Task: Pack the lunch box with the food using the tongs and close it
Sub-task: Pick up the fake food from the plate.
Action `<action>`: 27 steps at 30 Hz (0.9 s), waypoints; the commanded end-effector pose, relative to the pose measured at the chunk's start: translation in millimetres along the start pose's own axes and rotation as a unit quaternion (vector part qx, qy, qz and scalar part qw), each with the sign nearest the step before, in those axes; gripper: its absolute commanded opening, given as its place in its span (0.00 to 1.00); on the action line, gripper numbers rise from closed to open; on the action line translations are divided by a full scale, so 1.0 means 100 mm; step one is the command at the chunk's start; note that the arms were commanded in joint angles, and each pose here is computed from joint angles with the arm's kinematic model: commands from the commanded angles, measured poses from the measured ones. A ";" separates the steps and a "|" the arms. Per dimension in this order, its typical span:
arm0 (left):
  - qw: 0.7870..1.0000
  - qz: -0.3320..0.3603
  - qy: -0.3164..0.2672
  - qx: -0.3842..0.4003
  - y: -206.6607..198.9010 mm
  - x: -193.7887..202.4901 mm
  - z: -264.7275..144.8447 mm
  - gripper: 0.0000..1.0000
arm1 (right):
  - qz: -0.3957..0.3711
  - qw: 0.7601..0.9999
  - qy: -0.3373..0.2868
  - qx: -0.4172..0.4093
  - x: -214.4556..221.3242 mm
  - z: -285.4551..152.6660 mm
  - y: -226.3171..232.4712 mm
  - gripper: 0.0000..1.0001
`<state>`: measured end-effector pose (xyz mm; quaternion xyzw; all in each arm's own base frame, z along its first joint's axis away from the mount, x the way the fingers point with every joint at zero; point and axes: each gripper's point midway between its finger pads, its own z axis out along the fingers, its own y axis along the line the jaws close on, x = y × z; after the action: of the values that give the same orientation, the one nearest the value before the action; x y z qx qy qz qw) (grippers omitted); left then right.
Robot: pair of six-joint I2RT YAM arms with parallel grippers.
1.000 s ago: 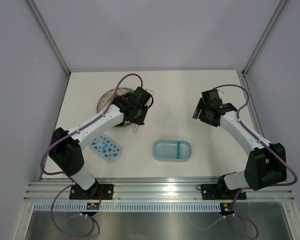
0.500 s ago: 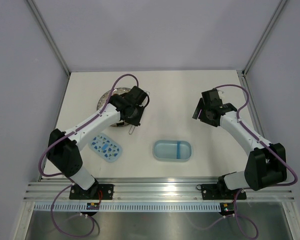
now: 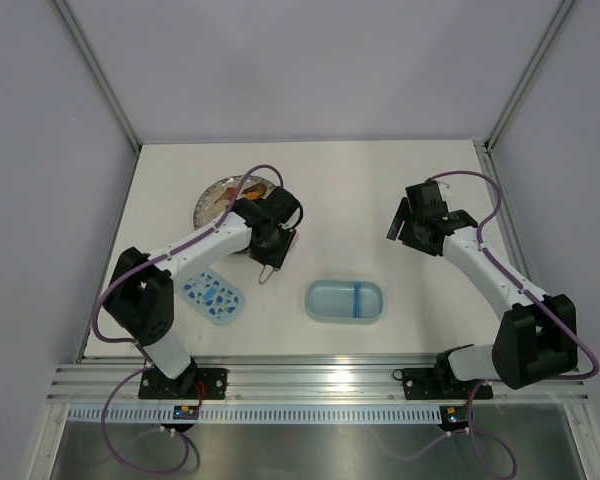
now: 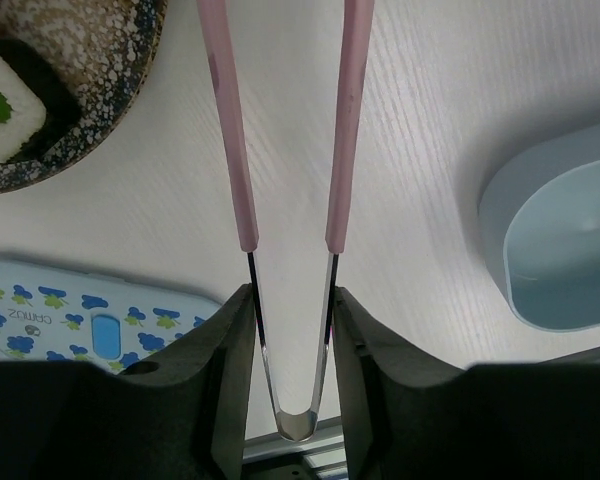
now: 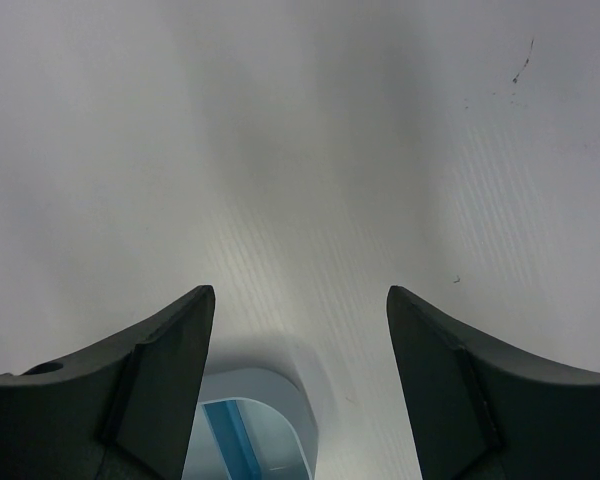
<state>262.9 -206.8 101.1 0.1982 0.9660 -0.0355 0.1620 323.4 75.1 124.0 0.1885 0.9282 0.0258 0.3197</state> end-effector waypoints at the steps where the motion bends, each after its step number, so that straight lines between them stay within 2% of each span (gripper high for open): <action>1: 1.000 0.009 -0.009 0.014 -0.11 -0.06 0.08 0.37 | -0.001 1.000 -0.008 -0.008 -0.03 -0.03 0.00 0.77; 14: 0.999 0.016 0.003 0.028 -0.19 -0.01 0.13 0.38 | -0.001 1.000 -0.005 -0.007 -0.02 0.00 0.01 0.77; 18: 0.999 0.015 -0.028 0.023 -0.18 -0.19 -0.07 0.34 | 0.001 1.000 -0.010 -0.008 -0.04 -0.02 0.01 0.77; 22: 0.999 0.011 -0.044 0.020 -0.09 -0.33 -0.29 0.34 | 0.004 1.000 -0.016 -0.011 -0.06 -0.05 0.02 0.77; 27: 0.998 -0.019 -0.055 0.010 0.17 -0.51 -0.46 0.35 | 0.003 1.000 -0.017 -0.013 -0.08 -0.07 0.03 0.78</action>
<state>282.6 -214.8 125.6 0.1935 0.9645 -0.0505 0.1725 322.0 74.7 121.8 0.1883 0.9291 0.0246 0.3173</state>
